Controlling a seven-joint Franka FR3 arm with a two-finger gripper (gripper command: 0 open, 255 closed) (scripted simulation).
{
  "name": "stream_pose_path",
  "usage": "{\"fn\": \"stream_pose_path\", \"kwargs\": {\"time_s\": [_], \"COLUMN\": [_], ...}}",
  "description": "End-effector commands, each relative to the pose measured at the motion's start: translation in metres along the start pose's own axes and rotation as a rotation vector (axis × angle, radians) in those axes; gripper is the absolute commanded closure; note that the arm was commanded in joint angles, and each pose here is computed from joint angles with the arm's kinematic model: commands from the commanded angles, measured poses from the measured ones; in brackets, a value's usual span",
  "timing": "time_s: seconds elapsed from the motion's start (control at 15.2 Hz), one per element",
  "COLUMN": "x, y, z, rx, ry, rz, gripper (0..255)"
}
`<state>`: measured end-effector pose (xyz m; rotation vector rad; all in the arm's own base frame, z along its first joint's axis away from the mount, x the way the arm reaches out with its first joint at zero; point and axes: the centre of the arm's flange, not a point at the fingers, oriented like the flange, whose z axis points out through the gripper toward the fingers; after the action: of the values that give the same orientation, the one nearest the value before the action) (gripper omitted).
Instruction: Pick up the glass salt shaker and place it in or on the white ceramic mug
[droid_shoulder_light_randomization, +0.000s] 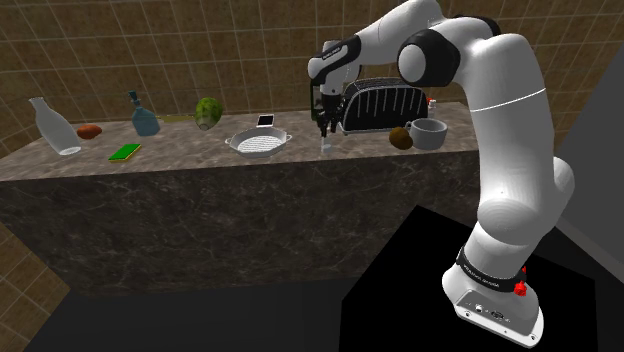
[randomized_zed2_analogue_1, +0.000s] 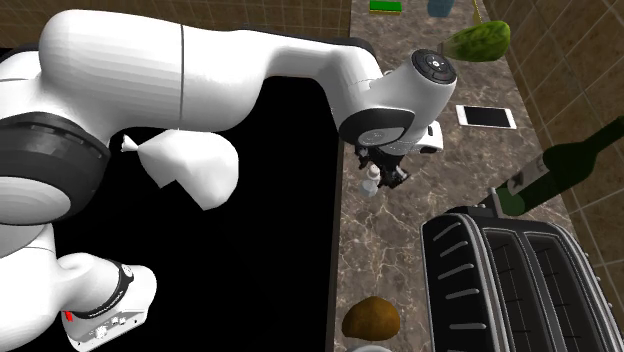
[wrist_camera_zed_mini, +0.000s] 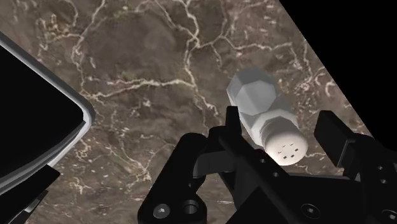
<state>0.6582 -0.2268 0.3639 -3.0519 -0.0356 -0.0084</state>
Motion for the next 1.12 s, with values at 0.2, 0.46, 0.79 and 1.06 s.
{"fn": "stream_pose_path", "kwargs": {"time_s": [0.2, 0.46, 0.79, 1.06], "x": [0.0, 0.0, 0.0, 0.0], "y": [0.0, 0.0, -0.002, -0.004], "z": [0.0, 0.0, -0.021, -0.042], "rx": [0.0, 0.0, 0.0, 0.0], "ry": [0.0, 0.0, 0.0, 0.0], "rz": [0.0, 0.0, 0.0, 0.0], "gripper": [255, 255, 255, 255]}}
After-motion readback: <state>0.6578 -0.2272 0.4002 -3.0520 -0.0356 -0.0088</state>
